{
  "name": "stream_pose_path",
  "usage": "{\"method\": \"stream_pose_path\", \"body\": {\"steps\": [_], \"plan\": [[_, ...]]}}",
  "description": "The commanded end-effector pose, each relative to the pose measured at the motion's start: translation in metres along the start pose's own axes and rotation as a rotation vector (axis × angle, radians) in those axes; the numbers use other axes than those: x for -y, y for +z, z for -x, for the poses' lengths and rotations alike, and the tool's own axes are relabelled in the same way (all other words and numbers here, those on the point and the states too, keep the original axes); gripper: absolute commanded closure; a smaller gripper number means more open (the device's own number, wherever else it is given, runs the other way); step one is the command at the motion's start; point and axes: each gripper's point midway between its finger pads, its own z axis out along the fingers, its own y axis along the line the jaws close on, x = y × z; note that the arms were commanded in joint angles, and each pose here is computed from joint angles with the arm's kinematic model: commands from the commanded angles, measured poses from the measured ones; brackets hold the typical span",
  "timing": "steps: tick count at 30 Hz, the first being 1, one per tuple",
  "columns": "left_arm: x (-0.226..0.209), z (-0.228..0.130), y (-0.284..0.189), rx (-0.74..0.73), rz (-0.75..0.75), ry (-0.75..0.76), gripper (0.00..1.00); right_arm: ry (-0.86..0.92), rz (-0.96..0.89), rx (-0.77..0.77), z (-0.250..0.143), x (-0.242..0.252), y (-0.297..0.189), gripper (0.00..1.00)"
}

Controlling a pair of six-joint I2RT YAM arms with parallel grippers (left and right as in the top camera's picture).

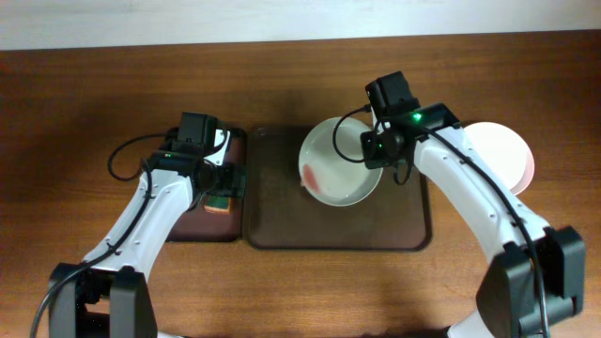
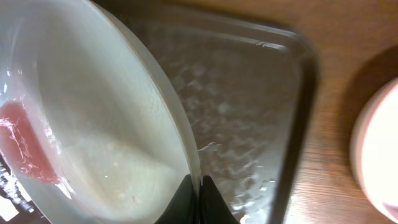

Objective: Clean dirty plates on tray and stack at the side

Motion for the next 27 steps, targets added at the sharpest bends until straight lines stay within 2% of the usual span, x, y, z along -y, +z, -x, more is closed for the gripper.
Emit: {"method": "stream_pose_path", "body": {"steps": [1, 3, 8, 15, 17, 20, 23, 24, 27], "plan": [[0.001, 0.004, -0.005, 0.015, -0.016, -0.002, 0.0, -0.095, -0.176, 0.115, 0.014, 0.007, -0.033, 0.96], [0.001, 0.004, -0.005, 0.016, -0.016, -0.002, 0.0, -0.184, -0.34, 0.175, 0.016, -0.002, -0.049, 0.96], [0.001, 0.004, -0.005, 0.016, -0.016, -0.002, 0.0, -0.333, -0.604, 0.356, 0.023, -0.035, -0.092, 0.96], [0.001, 0.004, -0.005, 0.016, -0.016, -0.002, 0.0, -0.351, -0.639, 0.398, 0.023, -0.044, -0.102, 0.96], [0.001, 0.004, -0.005, 0.016, -0.016, -0.002, 0.0, -0.295, -0.592, 0.399, 0.021, -0.047, -0.097, 0.96], [0.001, 0.004, -0.005, 0.016, -0.016, -0.002, 0.0, -0.005, -0.203, 0.207, 0.002, -0.054, -0.048, 0.96], [0.001, 0.004, -0.005, 0.016, -0.017, -0.001, 0.16, 0.127, 0.027, 0.027, -0.008, -0.05, -0.017, 0.96], [0.002, 0.004, -0.005, 0.016, -0.021, -0.001, 0.24, 0.211, 0.063, -0.035, -0.016, -0.043, -0.003, 0.96], [0.004, 0.002, -0.002, 0.009, -0.032, -0.001, 0.27, 0.269, 0.114, -0.131, -0.034, -0.041, 0.025, 0.96]]}}
